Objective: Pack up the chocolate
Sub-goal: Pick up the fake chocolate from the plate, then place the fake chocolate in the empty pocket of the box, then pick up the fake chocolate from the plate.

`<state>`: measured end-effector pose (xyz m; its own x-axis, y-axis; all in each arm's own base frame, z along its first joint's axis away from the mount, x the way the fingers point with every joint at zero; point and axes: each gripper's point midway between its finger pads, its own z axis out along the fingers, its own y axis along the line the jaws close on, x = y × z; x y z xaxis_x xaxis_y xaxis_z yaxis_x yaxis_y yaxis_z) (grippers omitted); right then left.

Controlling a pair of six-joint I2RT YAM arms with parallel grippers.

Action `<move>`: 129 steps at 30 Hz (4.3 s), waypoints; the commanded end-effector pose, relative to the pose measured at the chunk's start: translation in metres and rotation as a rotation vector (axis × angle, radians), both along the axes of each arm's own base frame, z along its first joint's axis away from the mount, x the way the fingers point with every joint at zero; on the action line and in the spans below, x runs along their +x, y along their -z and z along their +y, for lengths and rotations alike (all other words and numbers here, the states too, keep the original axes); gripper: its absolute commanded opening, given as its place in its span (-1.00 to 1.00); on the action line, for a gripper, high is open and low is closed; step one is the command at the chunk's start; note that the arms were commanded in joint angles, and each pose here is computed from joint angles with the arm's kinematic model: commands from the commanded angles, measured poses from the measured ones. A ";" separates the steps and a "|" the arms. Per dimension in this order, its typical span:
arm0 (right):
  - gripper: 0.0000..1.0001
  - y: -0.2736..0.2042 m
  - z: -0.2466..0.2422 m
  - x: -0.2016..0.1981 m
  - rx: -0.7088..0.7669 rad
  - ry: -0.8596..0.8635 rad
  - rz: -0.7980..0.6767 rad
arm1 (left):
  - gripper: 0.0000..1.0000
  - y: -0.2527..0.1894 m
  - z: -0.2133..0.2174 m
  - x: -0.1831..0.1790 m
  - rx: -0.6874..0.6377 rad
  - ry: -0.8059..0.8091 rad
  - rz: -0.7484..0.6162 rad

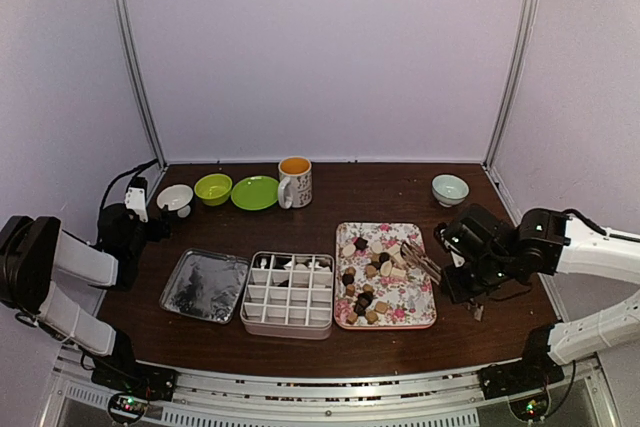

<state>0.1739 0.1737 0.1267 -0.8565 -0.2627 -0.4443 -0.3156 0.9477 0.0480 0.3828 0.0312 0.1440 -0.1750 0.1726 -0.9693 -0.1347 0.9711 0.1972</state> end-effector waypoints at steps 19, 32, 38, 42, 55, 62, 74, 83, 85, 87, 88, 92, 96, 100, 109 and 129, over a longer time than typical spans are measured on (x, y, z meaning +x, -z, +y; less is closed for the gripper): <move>-0.53 -0.067 0.119 0.008 0.360 -0.285 -0.078 | 0.95 -0.021 0.003 0.006 -0.005 -0.010 -0.075; -0.54 -0.054 0.216 -0.018 0.335 -0.500 -0.032 | 0.96 -0.021 0.003 0.006 -0.005 -0.009 -0.075; -0.55 -0.040 0.246 -0.020 0.322 -0.531 -0.019 | 0.96 -0.021 0.003 0.006 -0.005 -0.009 -0.074; -0.56 -0.026 0.248 -0.016 0.263 -0.519 -0.006 | 0.96 -0.021 0.003 0.006 -0.005 -0.009 -0.074; -0.53 -0.017 0.262 -0.009 0.220 -0.540 -0.002 | 0.95 -0.021 0.003 0.006 -0.005 -0.009 -0.074; -0.34 -0.020 0.261 -0.003 0.197 -0.524 -0.026 | 0.96 -0.021 0.003 0.006 -0.005 -0.009 -0.073; -0.35 -0.033 0.259 0.001 0.193 -0.512 -0.057 | 0.96 -0.021 0.003 0.006 -0.005 -0.010 -0.075; -0.39 -0.058 0.243 0.009 0.188 -0.469 -0.130 | 0.96 -0.021 0.003 0.006 -0.005 -0.009 -0.075; -0.39 -0.062 0.238 0.011 0.189 -0.455 -0.143 | 0.96 -0.021 0.003 0.006 -0.005 -0.010 -0.074; -0.39 -0.066 0.233 0.012 0.189 -0.440 -0.161 | 0.95 -0.021 0.003 0.006 -0.005 -0.010 -0.075; -0.39 -0.068 0.230 0.013 0.188 -0.430 -0.171 | 0.96 -0.021 0.003 0.006 -0.005 -0.010 -0.073; -0.39 -0.076 0.215 0.017 0.187 -0.383 -0.211 | 0.96 -0.021 0.003 0.006 -0.005 -0.008 -0.074; -0.40 -0.080 0.197 0.018 0.190 -0.329 -0.234 | 0.96 -0.021 0.003 0.006 -0.005 -0.008 -0.074; -0.42 -0.081 0.174 0.016 0.198 -0.274 -0.243 | 0.95 -0.022 0.003 0.006 -0.005 -0.009 -0.075; -0.42 -0.061 0.127 0.000 0.197 -0.193 -0.204 | 0.96 -0.021 0.003 0.006 -0.005 -0.009 -0.075; -0.42 -0.001 0.023 0.003 0.085 0.097 -0.078 | 0.96 -0.021 0.003 0.006 -0.005 -0.009 -0.074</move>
